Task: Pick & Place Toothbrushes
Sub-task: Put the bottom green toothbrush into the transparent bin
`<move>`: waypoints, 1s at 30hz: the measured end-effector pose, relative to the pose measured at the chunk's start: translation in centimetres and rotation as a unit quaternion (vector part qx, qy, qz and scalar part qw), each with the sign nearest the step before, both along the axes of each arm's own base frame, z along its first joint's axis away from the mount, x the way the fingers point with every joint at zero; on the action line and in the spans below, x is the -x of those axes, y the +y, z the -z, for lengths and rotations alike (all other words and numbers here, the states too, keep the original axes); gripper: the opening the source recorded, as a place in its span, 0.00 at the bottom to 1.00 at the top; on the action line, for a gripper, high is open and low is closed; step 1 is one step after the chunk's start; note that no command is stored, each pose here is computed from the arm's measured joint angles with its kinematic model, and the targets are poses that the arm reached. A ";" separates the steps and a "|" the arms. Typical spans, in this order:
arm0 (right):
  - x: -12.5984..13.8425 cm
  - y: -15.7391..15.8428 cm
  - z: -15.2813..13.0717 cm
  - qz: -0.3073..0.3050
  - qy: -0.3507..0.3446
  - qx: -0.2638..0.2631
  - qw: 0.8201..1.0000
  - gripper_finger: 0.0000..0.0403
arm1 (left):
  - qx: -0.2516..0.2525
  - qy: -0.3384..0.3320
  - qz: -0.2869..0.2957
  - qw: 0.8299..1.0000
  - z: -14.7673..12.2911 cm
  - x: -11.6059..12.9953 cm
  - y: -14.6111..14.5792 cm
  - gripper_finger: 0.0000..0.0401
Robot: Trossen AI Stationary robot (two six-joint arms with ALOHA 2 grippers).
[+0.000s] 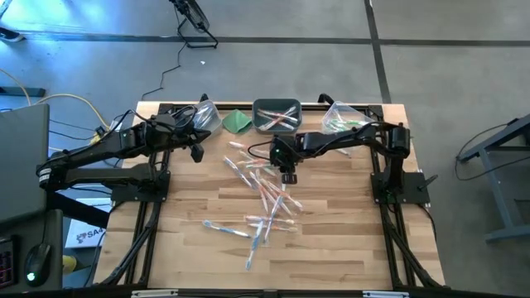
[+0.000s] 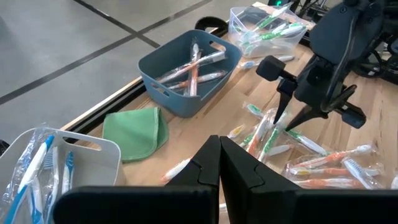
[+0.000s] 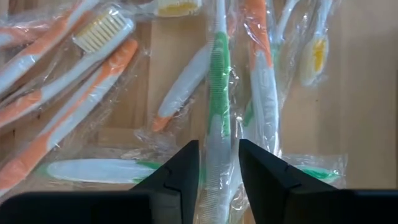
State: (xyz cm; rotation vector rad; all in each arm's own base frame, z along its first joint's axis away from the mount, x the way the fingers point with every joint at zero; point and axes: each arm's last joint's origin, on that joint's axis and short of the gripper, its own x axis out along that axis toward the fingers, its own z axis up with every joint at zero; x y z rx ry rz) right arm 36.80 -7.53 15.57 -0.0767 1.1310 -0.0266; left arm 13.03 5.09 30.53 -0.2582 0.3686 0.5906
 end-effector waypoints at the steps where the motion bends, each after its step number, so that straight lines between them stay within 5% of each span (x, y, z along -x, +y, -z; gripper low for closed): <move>1: 0.0 0.0 0.0 0.000 0.000 0.000 1.000 0.26 | 0.000 0.000 0.000 1.000 0.0 0.0 0.0 0.00; 30: -0.1 -0.6 0.6 0.005 0.000 0.001 1.000 0.26 | 0.000 0.000 0.000 1.000 0.0 0.0 0.0 0.00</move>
